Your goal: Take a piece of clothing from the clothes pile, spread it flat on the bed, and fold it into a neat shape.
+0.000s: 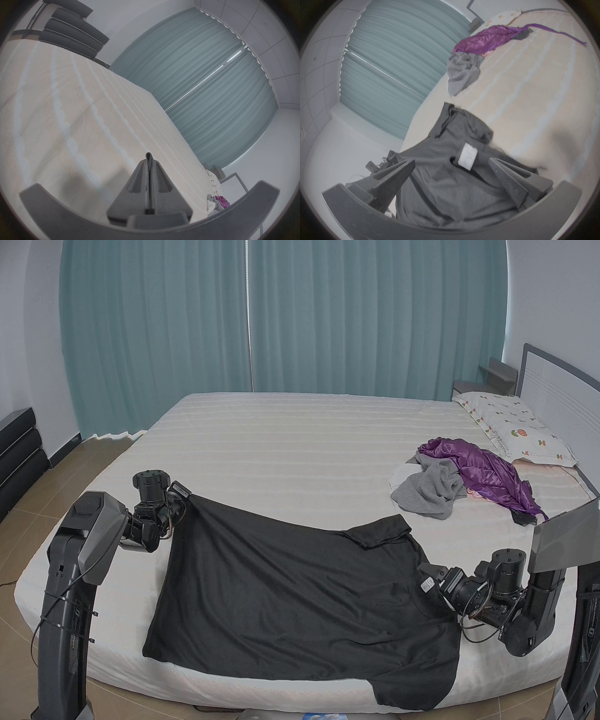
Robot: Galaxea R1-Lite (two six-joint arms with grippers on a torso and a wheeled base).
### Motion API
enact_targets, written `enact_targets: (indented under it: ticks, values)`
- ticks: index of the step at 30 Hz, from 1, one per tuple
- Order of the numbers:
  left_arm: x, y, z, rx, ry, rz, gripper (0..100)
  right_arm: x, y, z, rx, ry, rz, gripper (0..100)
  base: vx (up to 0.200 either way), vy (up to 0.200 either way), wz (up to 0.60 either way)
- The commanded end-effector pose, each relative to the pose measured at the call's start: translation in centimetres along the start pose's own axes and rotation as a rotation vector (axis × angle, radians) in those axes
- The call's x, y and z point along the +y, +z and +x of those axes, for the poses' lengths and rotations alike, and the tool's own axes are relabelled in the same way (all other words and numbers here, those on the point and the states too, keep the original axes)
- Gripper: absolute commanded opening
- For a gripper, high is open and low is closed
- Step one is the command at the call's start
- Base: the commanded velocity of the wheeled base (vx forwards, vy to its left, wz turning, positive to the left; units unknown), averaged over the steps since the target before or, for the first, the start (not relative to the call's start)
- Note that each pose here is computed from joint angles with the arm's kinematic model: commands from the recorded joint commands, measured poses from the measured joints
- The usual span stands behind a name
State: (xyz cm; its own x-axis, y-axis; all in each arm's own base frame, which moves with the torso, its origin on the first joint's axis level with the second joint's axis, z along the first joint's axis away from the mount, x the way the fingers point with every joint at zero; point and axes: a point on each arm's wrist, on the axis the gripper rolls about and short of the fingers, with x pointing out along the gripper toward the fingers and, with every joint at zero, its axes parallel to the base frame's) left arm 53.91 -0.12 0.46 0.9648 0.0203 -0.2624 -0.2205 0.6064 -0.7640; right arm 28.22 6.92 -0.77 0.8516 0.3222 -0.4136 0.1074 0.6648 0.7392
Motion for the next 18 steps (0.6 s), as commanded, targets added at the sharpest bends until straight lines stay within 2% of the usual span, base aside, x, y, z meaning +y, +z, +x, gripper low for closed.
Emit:
enact_targets:
  ticks: [1,5,8,11,14,16,18]
  values:
    - [0.7,-0.6,0.3,0.008,0.011,-0.002,0,1.0,1.6,2.5,-0.103,0.039,-0.026,100,0.0,0.0,0.0]
    - [1.0,-0.6,0.3,0.012,0.02,-0.005,0,2.1,3.2,4.9,-0.101,0.02,-0.075,100,0.0,0.0,0.0]
    - [1.2,-0.8,0.2,0.017,0.024,-0.005,0,3.0,4.4,7.0,-0.091,0.015,-0.078,100,0.0,0.0,0.0]
    - [1.3,-0.9,0.2,0.02,0.029,-0.006,0,2.7,4.6,9.1,-0.059,-0.033,-0.077,100,0.0,0.0,0.0]
    - [1.3,-0.9,0.2,0.022,0.031,-0.008,0,2.0,5.8,10.8,-0.061,-0.07,-0.112,100,0.0,0.0,0.0]
    - [1.2,-0.8,0.2,0.023,0.03,-0.008,0,1.8,6.2,11.5,-0.052,-0.083,-0.13,100,0.0,0.0,0.0]
    - [1.2,-0.9,0.2,0.023,0.03,-0.007,0,2.4,6.2,12.4,-0.061,-0.055,-0.129,100,0.0,0.0,0.0]
